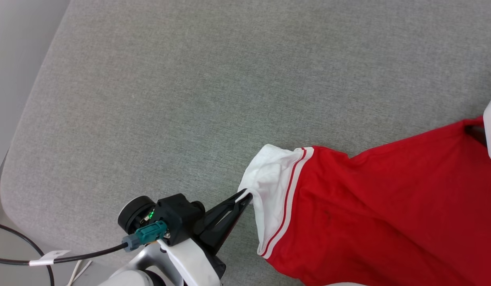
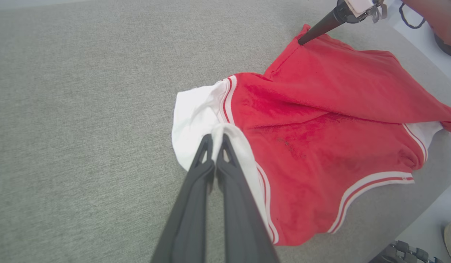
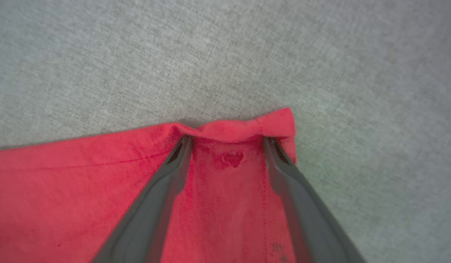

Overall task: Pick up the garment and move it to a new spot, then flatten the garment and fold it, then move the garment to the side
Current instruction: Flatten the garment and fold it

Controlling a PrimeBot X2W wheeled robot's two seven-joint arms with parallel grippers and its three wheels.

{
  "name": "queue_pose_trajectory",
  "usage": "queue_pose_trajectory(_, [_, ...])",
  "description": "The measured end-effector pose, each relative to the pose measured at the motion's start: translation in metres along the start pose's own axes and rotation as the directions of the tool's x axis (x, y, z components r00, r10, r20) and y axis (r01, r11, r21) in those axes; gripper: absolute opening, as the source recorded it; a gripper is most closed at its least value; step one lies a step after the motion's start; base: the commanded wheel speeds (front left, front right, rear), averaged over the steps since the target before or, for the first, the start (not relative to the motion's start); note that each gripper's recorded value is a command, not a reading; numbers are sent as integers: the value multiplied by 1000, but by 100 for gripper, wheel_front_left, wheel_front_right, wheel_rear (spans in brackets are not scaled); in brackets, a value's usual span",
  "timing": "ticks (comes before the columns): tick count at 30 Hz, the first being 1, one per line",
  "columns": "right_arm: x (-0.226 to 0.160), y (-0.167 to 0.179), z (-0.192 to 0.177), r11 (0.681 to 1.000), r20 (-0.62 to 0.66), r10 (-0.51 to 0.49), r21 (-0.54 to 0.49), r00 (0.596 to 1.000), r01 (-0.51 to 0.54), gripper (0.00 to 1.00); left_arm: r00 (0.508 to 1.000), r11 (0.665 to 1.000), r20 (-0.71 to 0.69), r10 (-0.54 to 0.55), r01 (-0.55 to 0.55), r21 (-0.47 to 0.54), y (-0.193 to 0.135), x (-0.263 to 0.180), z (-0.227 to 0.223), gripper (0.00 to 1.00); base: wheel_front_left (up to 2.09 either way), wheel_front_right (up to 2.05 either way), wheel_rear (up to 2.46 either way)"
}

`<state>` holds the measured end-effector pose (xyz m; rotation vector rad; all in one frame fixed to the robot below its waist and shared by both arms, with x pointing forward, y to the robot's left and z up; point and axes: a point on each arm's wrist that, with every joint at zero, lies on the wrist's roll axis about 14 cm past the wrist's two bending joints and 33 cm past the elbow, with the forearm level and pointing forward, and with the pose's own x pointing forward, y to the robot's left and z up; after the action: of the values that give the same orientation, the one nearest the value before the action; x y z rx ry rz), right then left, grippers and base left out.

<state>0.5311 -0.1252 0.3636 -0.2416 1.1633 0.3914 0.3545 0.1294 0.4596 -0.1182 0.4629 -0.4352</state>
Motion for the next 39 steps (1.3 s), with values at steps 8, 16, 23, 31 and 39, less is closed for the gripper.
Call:
queue_pose_trajectory(8, [17, 1, -8, 999, -82, 6, -40, 997, -9, 7, 999, 999, -17, 36, -36, -15, 10, -2, -8, 0, 0, 0, 0])
queue_pose_trajectory(16, [9, -1, -7, 999, -38, 0, -37, 999, -2, 0, 999, 999, -4, 39, -39, -3, 11, -3, -6, 0, 0, 0, 0])
queue_pose_trajectory(23, [-21, 4, 6, 1000, 112, 20, -9, 994, -19, 0, 998, 997, 53, 40, -44, 69, 12, -12, 13, 0, 0, 0, 0])
queue_pose_trajectory(31, [-107, -11, 43, 1000, 414, -15, 8, 910, 13, 0, 985, 984, 164, 43, -70, 162, 11, -27, 56, 0, 0, 0, 0])
queue_pose_trajectory(39, [-214, -17, 61, 995, 675, -53, -28, 736, 98, 0, 918, 952, 395, 29, -146, 269, 5, -46, 138, 0, 0, 0, 0])
